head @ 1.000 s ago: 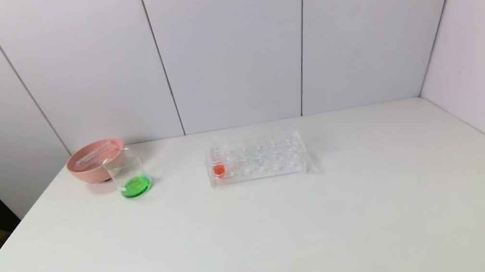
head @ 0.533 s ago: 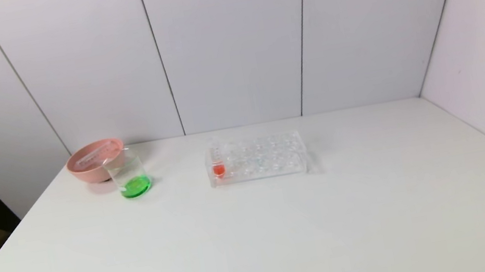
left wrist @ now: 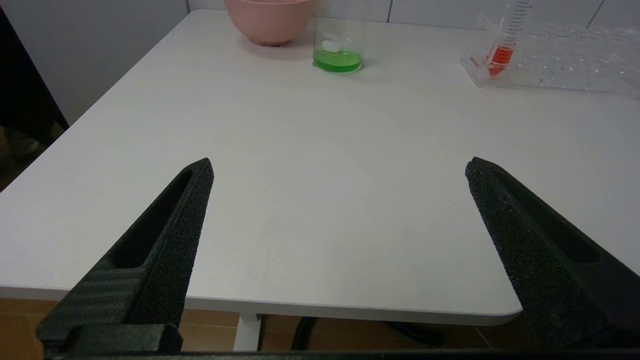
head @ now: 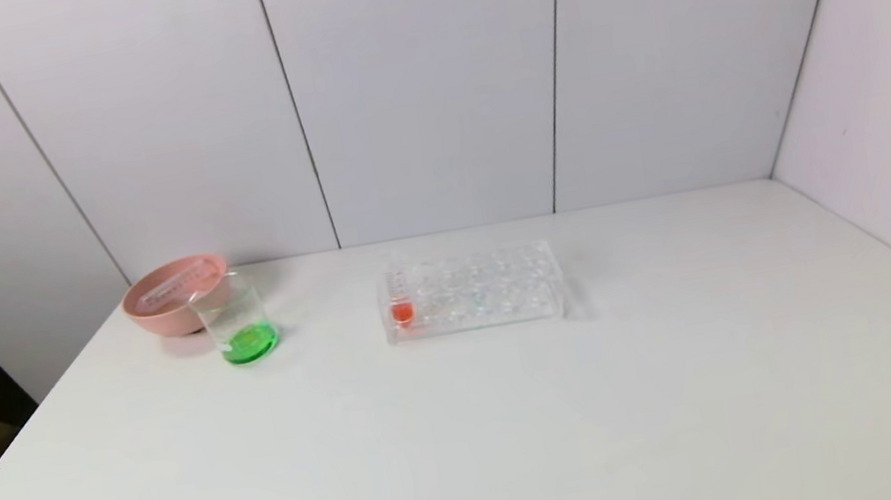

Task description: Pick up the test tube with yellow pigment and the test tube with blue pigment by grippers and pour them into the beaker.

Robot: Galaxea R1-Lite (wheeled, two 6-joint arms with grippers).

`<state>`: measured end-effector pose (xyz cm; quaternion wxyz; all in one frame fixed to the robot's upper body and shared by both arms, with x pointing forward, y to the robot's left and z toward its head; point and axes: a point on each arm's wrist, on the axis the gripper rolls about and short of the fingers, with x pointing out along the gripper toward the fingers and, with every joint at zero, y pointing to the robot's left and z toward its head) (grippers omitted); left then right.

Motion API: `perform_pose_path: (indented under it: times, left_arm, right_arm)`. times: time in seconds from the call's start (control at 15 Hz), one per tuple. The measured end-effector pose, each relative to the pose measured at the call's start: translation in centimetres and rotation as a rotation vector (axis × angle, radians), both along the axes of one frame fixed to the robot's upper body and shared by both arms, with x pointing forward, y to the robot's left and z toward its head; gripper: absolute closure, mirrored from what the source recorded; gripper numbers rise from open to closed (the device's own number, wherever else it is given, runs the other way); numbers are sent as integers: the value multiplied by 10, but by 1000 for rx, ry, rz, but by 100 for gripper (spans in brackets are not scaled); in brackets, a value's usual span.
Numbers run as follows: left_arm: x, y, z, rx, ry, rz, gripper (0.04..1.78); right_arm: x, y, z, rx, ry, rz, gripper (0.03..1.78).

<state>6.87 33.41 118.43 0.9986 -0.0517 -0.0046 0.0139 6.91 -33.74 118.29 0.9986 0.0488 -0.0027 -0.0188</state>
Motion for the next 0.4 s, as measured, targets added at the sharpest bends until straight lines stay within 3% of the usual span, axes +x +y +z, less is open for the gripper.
perform_pose_path:
  times: [0.4]
  left_arm:
    - [0, 0, 0, 0, 0, 1, 6]
  right_arm:
    - [0, 0, 0, 0, 0, 0, 4]
